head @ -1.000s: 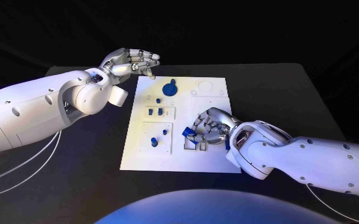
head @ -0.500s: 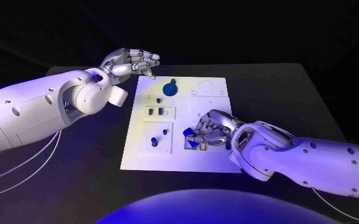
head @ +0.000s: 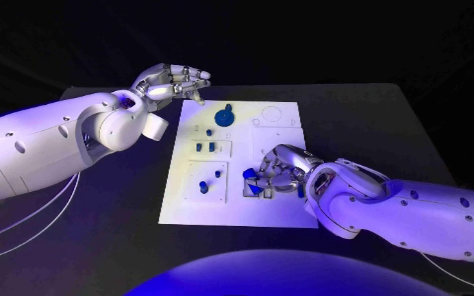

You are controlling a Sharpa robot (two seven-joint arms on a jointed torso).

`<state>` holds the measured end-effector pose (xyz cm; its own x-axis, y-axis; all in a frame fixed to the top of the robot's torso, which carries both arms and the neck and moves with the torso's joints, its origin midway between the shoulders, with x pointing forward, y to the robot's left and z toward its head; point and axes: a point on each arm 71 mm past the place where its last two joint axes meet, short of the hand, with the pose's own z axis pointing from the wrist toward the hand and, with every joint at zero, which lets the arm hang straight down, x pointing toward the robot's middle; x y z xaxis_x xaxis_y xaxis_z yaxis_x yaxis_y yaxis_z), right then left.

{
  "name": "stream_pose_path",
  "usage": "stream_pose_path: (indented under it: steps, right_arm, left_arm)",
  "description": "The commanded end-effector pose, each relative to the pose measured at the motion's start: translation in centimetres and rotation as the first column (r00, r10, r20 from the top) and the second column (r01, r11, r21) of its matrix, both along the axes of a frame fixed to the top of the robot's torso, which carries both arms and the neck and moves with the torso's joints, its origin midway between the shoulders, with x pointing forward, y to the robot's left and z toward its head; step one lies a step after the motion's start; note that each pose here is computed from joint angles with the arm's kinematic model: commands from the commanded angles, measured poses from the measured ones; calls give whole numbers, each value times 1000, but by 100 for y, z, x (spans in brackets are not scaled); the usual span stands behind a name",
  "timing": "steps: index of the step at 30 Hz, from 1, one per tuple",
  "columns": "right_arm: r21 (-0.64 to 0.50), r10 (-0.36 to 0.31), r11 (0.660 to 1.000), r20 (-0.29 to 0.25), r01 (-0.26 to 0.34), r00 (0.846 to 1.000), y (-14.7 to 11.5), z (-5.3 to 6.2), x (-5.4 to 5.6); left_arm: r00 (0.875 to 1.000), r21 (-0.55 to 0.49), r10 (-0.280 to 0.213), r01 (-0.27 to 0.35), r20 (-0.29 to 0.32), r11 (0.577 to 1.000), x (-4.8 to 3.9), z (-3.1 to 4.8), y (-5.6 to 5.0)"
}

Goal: Assemble the parts on the task board

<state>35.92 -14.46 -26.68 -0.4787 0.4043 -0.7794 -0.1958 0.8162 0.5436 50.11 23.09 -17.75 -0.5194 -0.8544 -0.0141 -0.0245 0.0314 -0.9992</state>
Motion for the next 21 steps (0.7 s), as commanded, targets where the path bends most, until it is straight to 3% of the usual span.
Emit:
stream_pose_path:
  steps: [1,21]
  right_arm:
    - [-51,17,999,-13,-17,1000,-17,-42,-13]
    - [-31,32,999,-8,-32,999,-20,-32,-27]
  left_arm:
    - [1000,-6,-18,18,0,1000,-7,6,-17]
    - [1000,-4,-19,19,-4,1000,-9,3,-14]
